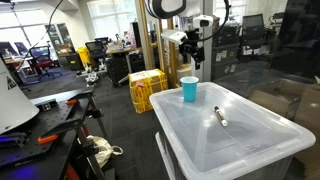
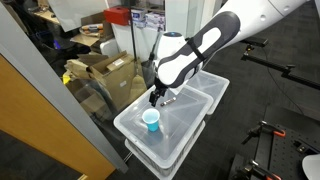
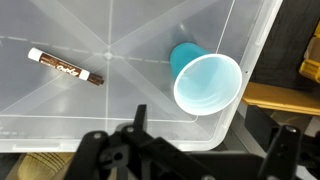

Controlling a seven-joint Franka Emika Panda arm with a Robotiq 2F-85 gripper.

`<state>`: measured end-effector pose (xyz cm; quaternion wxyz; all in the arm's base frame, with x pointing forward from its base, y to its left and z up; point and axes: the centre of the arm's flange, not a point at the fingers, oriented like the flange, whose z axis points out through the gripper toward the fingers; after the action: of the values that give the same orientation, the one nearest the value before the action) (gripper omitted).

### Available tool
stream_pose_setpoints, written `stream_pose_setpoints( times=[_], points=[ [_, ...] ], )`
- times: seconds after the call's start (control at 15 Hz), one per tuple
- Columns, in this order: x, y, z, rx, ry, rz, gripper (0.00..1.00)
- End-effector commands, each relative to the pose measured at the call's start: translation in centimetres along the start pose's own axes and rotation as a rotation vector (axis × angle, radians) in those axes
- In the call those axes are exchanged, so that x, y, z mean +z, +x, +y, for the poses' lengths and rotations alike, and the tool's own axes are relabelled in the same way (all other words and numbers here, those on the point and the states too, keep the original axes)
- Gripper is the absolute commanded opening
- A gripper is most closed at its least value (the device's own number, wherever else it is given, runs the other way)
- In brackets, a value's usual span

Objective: Move the blue cup to the right

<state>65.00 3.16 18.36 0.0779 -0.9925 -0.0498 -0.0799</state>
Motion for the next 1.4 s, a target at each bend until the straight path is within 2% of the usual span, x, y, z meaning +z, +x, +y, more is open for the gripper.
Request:
stream_pose_setpoints(
  times=[0.0, 0.33, 0.87, 1.33],
  points=[
    [1.5, 2.4, -0.7, 0.05, -0.027, 0.011, 1.0],
    [3.1, 3.3, -1.1, 0.088, -0.042, -0.001, 1.0],
    [5.1, 2.3, 0.0, 0.177, -0.046, -0.027, 1.0],
    [6.8, 2.3, 1.1, 0.206, -0.03, -0.048, 1.0]
  ],
)
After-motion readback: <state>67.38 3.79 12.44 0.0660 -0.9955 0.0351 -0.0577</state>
